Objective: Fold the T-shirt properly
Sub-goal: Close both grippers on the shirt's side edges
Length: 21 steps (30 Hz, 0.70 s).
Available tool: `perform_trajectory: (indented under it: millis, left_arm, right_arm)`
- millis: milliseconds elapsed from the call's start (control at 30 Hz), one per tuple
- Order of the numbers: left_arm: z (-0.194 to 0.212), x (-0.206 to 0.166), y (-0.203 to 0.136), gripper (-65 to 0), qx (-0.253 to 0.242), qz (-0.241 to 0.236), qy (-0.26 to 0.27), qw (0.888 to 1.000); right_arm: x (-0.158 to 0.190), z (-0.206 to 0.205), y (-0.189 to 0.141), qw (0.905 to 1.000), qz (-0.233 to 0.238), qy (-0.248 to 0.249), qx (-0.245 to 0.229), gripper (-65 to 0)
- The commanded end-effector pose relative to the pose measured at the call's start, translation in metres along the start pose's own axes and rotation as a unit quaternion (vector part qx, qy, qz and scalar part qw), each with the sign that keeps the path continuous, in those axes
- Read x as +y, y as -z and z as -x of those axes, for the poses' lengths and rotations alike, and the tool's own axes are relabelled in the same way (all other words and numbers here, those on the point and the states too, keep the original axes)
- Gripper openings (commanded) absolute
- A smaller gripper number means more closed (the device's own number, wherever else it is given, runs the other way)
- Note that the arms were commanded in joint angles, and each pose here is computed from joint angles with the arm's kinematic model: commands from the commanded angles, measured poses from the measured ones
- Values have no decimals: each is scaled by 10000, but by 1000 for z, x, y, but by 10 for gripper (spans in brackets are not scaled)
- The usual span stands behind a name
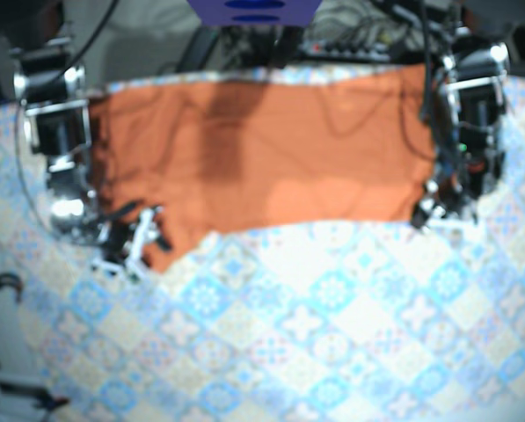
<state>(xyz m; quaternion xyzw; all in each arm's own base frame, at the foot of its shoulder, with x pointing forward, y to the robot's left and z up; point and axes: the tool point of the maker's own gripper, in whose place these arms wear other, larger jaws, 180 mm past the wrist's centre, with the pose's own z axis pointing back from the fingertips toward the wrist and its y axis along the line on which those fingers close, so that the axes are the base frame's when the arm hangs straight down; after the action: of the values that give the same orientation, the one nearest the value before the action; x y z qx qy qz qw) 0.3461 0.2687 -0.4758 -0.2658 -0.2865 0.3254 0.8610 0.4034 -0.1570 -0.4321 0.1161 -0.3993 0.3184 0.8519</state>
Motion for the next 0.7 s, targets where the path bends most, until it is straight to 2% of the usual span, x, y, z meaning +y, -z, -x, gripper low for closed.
perform_trajectory:
  millis: [0, 133, 300, 433, 567, 667]
  left_arm:
    - [1, 4, -1, -650, 132, -128, 101, 9998]
    - [1, 4, -1, -650, 132, -128, 101, 9998]
    - [1, 4, -1, -650, 132, -128, 101, 9998]
    - [1, 4, -1, -650, 132, -128, 101, 9998]
    - [1, 4, -1, -650, 132, -128, 101, 9998]
    - [1, 4, -1, -650, 132, -128, 101, 9998]
  right_arm:
    - [-15, -21, -6, 9995, 126, -63, -295, -304]
    - [3, -14, 2, 9994, -139, -297, -102, -304]
    - [6, -10, 2, 9990, -199, -413, -8, -304]
    - [2, -15, 2, 9990, -129, -415, -73, -304]
    - [-9, -24, 1, 9987, 167, -367, -319, -304]
    - [-18, -19, 2, 9991, 221, -251, -248, -304]
